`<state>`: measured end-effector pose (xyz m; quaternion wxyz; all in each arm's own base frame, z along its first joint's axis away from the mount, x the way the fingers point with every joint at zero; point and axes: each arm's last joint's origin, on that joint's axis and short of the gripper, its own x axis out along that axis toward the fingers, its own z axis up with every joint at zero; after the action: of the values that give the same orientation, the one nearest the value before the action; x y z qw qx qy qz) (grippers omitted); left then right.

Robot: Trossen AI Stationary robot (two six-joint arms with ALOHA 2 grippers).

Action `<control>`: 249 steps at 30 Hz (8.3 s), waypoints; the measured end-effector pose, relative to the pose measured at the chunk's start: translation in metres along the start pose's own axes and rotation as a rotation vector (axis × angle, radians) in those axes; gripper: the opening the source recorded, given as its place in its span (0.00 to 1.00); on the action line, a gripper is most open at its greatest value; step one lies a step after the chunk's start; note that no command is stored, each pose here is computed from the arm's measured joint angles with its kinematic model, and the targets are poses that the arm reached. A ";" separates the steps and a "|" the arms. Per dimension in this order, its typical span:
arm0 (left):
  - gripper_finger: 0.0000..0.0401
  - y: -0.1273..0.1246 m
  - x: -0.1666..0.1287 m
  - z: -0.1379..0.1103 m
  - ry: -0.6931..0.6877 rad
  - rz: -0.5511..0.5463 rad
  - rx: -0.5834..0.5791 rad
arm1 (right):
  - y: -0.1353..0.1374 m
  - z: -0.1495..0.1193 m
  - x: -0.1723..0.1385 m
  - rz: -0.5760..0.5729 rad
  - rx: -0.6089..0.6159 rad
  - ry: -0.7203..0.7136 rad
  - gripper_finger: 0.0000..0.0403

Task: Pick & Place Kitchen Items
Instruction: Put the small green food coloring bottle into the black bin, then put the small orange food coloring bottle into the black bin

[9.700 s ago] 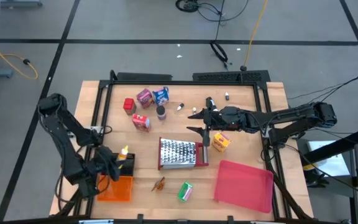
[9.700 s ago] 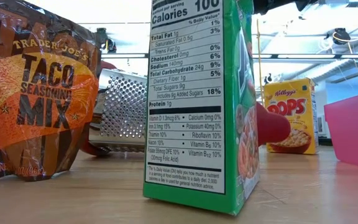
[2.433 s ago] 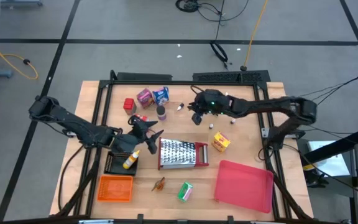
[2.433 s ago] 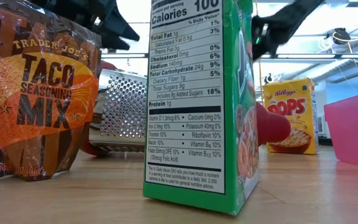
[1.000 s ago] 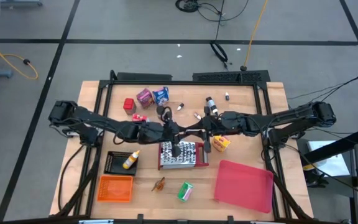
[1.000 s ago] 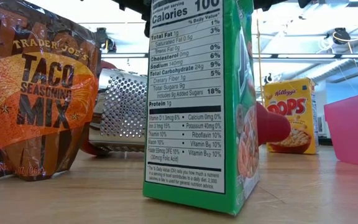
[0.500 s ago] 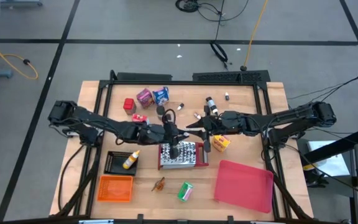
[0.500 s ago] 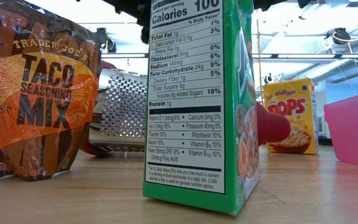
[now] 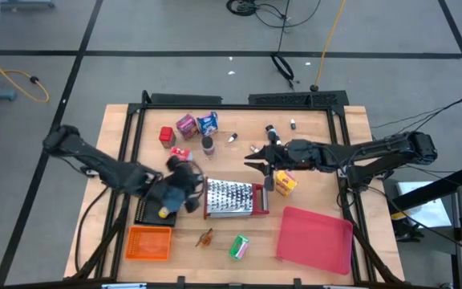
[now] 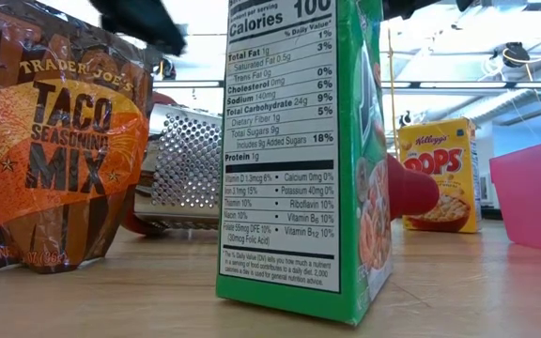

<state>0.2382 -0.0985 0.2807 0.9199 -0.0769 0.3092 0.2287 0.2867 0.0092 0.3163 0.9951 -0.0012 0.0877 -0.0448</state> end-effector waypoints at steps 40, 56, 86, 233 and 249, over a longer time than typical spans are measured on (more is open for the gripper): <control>0.29 0.022 -0.060 -0.148 0.573 0.344 -0.566 | -0.009 -0.003 0.001 -0.029 0.003 0.028 0.19; 0.56 0.021 -0.059 -0.133 0.221 0.208 -0.446 | -0.044 -0.018 0.012 -0.099 0.080 0.127 0.19; 0.56 0.009 0.018 -0.013 -0.174 0.098 0.044 | -0.143 -0.097 0.135 -0.144 -0.059 0.622 0.32; 0.56 0.021 0.038 0.035 -0.341 -0.123 0.058 | -0.038 -0.009 0.040 -0.083 0.040 0.216 0.14; 0.56 0.013 0.061 0.055 -0.528 -0.257 0.080 | 0.025 0.016 0.027 0.110 -0.087 0.009 0.14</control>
<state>0.3047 -0.0487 0.2880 0.9922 -0.0172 0.0557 0.1099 0.3184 0.0312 0.3272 0.9947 -0.0393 0.0938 0.0137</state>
